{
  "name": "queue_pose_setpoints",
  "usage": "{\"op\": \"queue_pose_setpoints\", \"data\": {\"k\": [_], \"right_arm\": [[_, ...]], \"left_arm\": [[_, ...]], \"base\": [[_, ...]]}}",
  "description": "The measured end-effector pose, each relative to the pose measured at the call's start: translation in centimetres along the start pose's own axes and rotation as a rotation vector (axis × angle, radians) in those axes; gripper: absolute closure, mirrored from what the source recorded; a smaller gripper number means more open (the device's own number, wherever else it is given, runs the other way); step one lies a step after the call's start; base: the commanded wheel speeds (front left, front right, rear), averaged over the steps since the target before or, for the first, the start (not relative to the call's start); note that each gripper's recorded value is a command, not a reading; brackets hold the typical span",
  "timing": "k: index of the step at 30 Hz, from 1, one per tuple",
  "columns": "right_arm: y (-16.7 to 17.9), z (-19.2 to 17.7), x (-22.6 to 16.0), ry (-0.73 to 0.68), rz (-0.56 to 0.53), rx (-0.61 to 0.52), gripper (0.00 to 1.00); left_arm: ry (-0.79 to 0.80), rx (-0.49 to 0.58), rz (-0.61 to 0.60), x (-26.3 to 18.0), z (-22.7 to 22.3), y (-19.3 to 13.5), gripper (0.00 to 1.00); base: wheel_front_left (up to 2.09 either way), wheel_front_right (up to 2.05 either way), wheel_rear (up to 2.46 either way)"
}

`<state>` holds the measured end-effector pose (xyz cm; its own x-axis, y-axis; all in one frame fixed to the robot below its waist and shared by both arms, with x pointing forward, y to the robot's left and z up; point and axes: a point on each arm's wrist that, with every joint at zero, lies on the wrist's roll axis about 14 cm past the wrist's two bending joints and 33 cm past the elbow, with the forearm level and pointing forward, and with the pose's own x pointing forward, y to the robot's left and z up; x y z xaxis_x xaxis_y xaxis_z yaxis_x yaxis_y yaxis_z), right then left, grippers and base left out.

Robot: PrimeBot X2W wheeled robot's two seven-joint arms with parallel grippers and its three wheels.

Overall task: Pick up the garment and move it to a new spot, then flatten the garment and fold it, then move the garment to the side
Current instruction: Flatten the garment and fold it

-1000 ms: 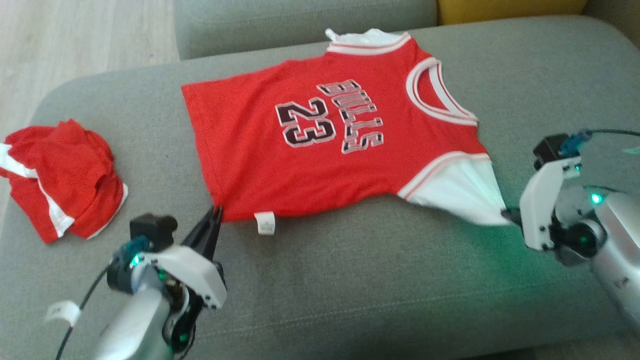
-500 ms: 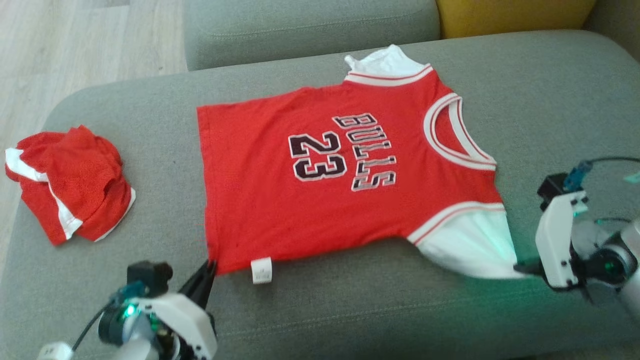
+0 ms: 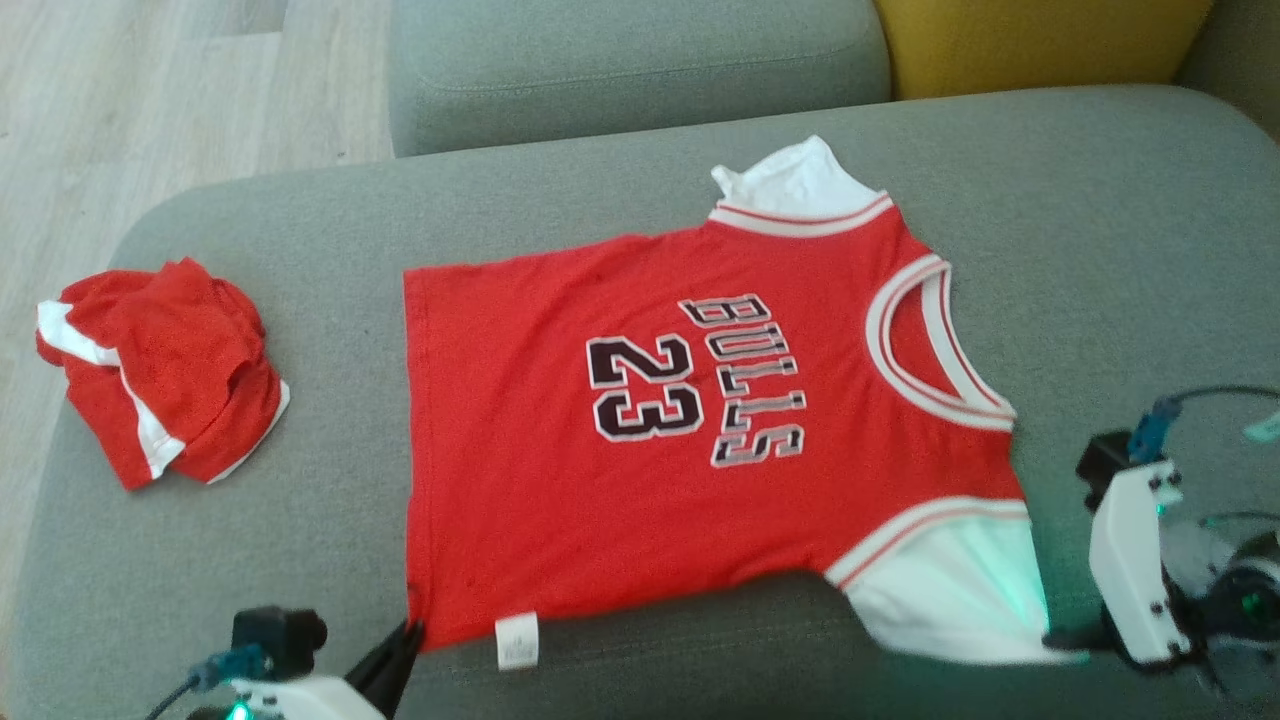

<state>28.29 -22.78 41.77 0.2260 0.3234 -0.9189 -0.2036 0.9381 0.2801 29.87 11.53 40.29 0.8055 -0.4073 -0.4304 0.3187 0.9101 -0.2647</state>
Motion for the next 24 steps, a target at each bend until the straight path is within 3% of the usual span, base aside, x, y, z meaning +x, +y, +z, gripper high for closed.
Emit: {"op": "queue_pose_setpoints", "data": {"k": [4,12,24], "right_arm": [[0.6,-1.0,0.1,0.027,0.021,-0.012,1.0],[1.2,2.0,-0.5,-0.079,0.035,0.006,1.0],[1.1,12.3,-2.3,-0.336,-0.013,-0.005,1.0]], "left_arm": [[0.028,-0.019,0.003,-1.1,-0.8,-0.1,1.0],[-0.004,-0.047,-0.002,-0.8,1.1,-0.3,1.0],[-0.043,-0.029,-0.042,2.5,5.6,0.0,1.0]], "base": [[0.0,0.0,0.0],[0.0,0.0,0.0],[0.0,0.0,0.0]]}}
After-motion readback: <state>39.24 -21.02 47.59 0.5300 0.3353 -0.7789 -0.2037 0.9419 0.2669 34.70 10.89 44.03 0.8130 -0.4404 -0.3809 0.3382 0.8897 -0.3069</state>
